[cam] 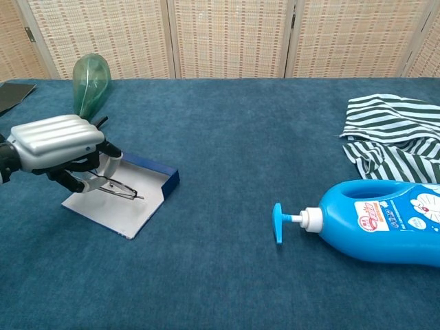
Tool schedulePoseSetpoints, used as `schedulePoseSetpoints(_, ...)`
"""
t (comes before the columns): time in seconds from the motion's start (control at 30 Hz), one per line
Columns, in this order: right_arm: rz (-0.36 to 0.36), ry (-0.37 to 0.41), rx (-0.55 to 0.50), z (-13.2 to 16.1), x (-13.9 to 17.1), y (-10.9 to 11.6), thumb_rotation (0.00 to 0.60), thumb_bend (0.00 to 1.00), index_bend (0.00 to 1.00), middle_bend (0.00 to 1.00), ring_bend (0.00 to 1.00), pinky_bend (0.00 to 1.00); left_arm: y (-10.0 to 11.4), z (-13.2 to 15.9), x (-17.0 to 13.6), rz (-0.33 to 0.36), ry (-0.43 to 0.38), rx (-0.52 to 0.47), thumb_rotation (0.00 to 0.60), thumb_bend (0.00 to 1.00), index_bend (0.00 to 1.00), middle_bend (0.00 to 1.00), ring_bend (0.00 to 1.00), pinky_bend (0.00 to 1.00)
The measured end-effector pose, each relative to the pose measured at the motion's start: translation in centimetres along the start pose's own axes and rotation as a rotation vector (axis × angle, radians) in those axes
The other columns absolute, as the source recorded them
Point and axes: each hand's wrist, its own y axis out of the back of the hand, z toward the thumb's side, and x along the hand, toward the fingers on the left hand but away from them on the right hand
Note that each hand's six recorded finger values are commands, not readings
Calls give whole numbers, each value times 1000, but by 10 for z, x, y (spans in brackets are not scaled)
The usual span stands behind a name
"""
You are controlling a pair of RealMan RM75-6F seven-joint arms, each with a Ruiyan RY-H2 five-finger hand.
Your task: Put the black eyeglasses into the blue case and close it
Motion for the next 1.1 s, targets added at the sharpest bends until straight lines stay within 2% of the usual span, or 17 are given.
schedulePoseSetpoints(0.27,3,-3,3,0,0,0,600,238,262,388,435,391,-9,4,6,-2,16,-10,600,511,664,1000,1000,1000)
schedulePoseSetpoints(0.43,5,-9,5,-2,1,0,600,238,262,389,437,391,-11,2,6,0,42,12,600,502,384,1000,1000,1000)
schedulePoseSetpoints(0.6,4,-7,5,-2,0,0,600,238,262,388,442,391,-12,3,5,-21,65,-5,600,471,253,1000,1000,1000)
schedulePoseSetpoints(0.73,8,-11,3,-4,-1,-1,600,238,263,389,442,391,-11,4,2,-48,81,25,600,422,129,1000,999,1000)
schedulePoseSetpoints(0.93,4,-10,2,-4,-2,-1,600,238,263,389,443,391,-6,9,-4,-84,103,47,600,392,65,999,997,1000)
schedulePoseSetpoints(1.1,-3,-4,-3,-4,-2,0,600,238,262,389,447,391,-5,9,-9,-121,125,44,600,389,63,996,995,1000)
